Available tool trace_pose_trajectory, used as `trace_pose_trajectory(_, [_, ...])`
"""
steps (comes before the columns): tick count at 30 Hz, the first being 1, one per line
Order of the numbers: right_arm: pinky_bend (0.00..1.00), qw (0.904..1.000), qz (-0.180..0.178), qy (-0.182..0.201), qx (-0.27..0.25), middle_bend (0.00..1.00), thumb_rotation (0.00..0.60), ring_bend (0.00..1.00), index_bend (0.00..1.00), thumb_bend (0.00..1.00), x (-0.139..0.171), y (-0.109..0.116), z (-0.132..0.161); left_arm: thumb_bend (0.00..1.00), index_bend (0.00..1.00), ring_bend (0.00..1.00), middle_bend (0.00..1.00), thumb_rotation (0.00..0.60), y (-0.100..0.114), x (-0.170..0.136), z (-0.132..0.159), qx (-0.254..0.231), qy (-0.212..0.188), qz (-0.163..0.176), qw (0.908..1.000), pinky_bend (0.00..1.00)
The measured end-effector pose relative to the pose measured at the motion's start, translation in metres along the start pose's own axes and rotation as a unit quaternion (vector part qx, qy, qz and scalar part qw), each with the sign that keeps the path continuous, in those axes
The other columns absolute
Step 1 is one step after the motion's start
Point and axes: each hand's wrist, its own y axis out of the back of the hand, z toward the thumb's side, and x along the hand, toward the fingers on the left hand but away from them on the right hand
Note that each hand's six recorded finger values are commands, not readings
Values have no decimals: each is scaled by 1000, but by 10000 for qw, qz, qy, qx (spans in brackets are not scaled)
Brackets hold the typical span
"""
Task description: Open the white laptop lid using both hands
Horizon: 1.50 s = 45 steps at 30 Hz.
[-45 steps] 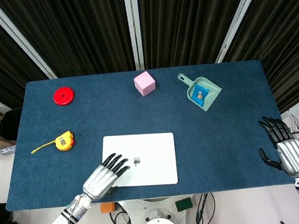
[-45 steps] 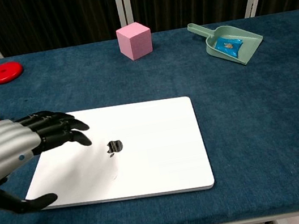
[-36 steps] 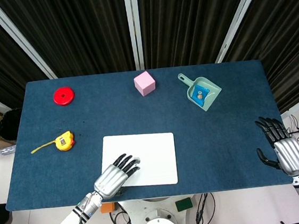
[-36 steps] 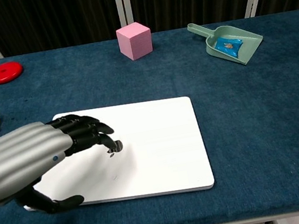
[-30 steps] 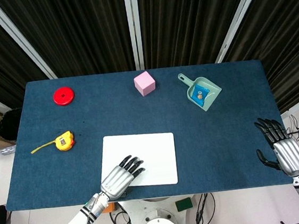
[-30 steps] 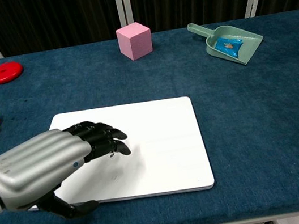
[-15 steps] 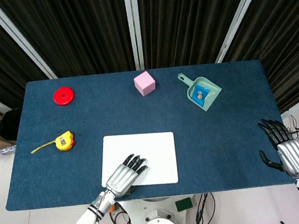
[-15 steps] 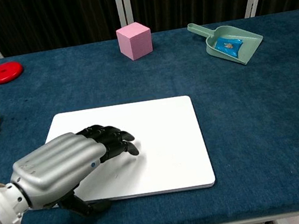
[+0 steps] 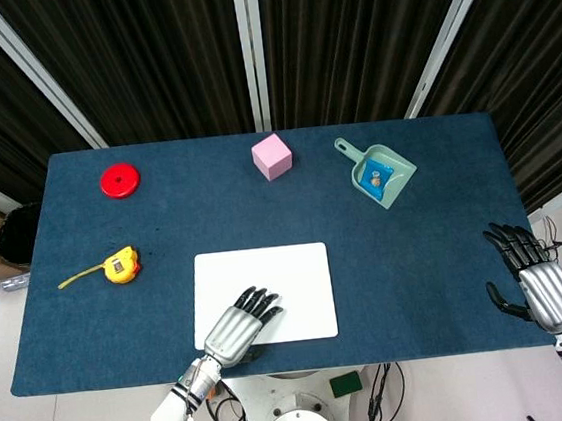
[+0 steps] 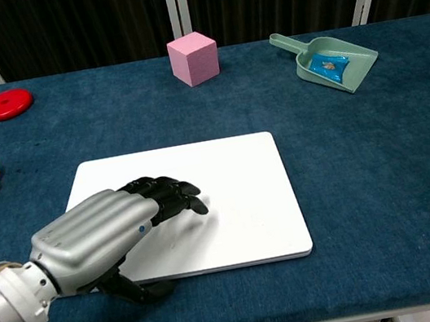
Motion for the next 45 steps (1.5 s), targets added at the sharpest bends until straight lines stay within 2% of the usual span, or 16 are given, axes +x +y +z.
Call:
trace_pose_trajectory(6, [0,10000,-5,-43,5,0,600,0,0,448,2,1,-1,235,184,29,77,600,4,6,-1,-165,62,179,9997,69])
trace_pose_trajectory(19, [0,10000,-2,-7,6,0,600,0,0,449,0,0,4,339,184,30,90,600,17,3,-17,-704,398,712,9942,70])
trace_pose_trajectory(25, [0,9999,128,83,-26,0,600,0,0,448,-2,-7,9,379,184,29,91,600,21,4,-30,-862,511,1180,9879,70])
trace_pose_trajectory(29, [0,9985,419,324,-97,26,600,0,0,472,-5,-22,19,424,184,29,91,600,20,6,-43,-739,541,1610,9827,69])
trace_pose_trajectory(35, [0,9878,1116,1034,-348,71,600,0,0,554,-7,-60,49,459,184,29,91,600,22,9,-58,-532,476,2191,9731,69])
trace_pose_trajectory(41, [0,9654,1874,1772,-398,70,600,0,0,585,-5,-102,79,516,184,29,98,600,34,16,-57,-593,317,2687,9609,69])
trace_pose_trajectory(45, [0,9538,2078,2141,-355,59,598,0,0,588,-10,-116,99,556,184,29,104,600,42,22,-57,-644,273,2839,9563,69])
